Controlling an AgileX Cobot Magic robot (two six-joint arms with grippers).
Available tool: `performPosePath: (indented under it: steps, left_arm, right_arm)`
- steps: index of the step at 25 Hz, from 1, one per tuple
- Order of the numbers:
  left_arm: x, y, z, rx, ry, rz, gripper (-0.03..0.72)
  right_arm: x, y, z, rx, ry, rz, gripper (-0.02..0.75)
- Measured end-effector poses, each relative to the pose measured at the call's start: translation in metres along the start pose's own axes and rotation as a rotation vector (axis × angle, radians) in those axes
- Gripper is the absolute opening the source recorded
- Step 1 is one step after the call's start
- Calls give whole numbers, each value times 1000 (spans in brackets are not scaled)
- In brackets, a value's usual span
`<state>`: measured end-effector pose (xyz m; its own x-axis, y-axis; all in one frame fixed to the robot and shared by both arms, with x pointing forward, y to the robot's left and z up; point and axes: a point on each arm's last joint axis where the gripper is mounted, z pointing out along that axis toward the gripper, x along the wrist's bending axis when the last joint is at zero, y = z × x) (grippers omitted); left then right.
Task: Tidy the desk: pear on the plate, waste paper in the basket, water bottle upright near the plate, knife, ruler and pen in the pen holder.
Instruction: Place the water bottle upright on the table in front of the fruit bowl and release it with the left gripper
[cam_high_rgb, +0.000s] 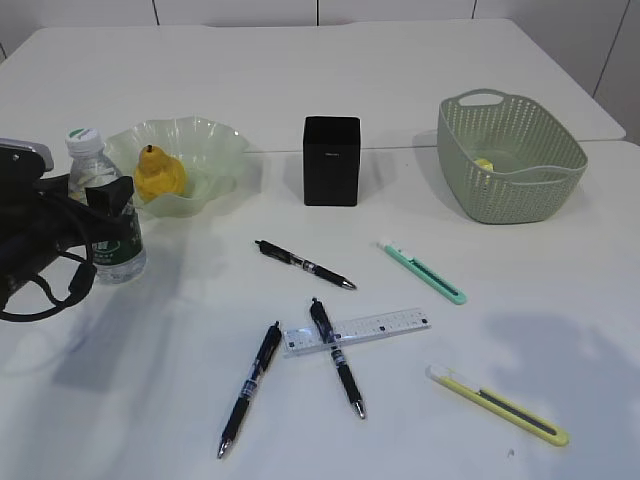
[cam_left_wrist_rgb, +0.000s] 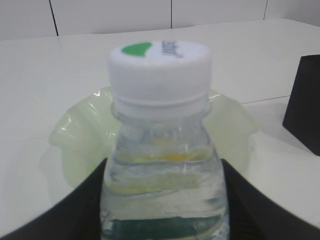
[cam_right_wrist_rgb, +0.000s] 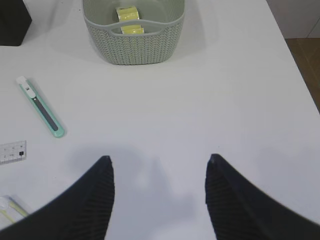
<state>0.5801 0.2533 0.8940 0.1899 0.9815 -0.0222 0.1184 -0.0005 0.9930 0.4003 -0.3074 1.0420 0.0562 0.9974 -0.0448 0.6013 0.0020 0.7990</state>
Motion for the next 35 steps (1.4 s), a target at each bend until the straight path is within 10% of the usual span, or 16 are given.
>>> performPosePath:
  steps: [35]
  left_arm:
    - [0,-2,-24,30,17,-2,477]
  right_arm:
    - [0,0,0,-2,0,0,459]
